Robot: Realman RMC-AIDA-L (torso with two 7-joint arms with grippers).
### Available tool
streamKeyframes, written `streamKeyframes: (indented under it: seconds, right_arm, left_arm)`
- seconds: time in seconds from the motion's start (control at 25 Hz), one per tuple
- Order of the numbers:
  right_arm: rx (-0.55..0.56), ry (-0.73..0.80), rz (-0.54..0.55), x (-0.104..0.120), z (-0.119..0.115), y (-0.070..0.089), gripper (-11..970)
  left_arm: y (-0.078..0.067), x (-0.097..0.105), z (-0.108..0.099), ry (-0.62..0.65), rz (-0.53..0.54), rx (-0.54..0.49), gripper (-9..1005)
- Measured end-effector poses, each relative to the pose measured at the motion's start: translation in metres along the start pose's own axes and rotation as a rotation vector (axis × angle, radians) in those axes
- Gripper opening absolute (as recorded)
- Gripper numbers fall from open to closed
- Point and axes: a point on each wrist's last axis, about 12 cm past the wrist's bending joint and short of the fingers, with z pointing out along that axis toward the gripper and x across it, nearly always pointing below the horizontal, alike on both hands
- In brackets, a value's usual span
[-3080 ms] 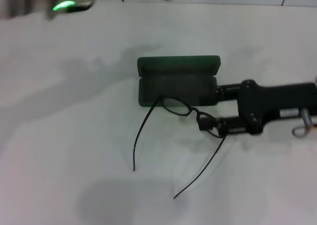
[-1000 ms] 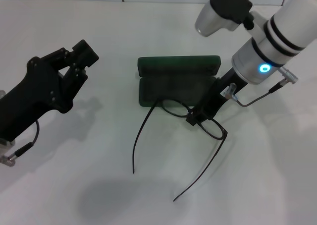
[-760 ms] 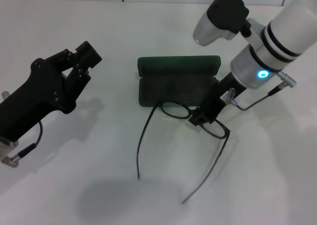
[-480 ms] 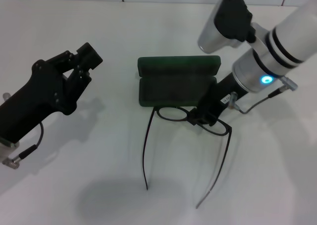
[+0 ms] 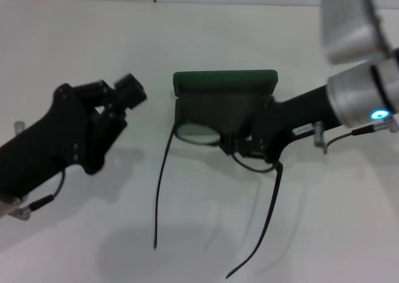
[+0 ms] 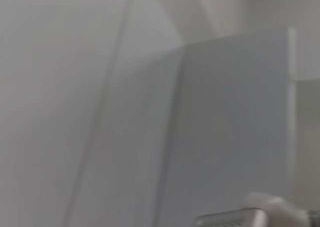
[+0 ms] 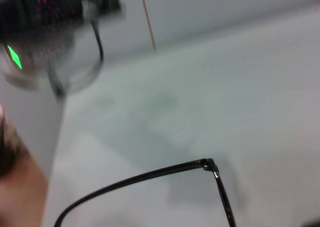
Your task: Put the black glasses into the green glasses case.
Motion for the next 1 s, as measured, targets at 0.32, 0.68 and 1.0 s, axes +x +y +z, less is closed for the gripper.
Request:
streamKeyframes:
  seconds: [0.32, 0.68, 1.0]
  right_arm:
    - [-0.004, -0.316, -0.016, 0.009, -0.037, 0.003, 93]
    - [-0.063, -0.46, -0.069, 0.013, -0.044, 0.01, 87]
    - [-0.116, -0.485, -0.072, 0.014, -0.037, 0.014, 54]
  left_arm:
    - [-0.001, 0.005, 0.035, 0.061, -0.051, 0.262, 39]
    - [0.004, 0.012, 0.073, 0.067, -0.105, 0.382, 35]
    - [0.006, 0.019, 0.086, 0.047, -0.111, 0.375, 35]
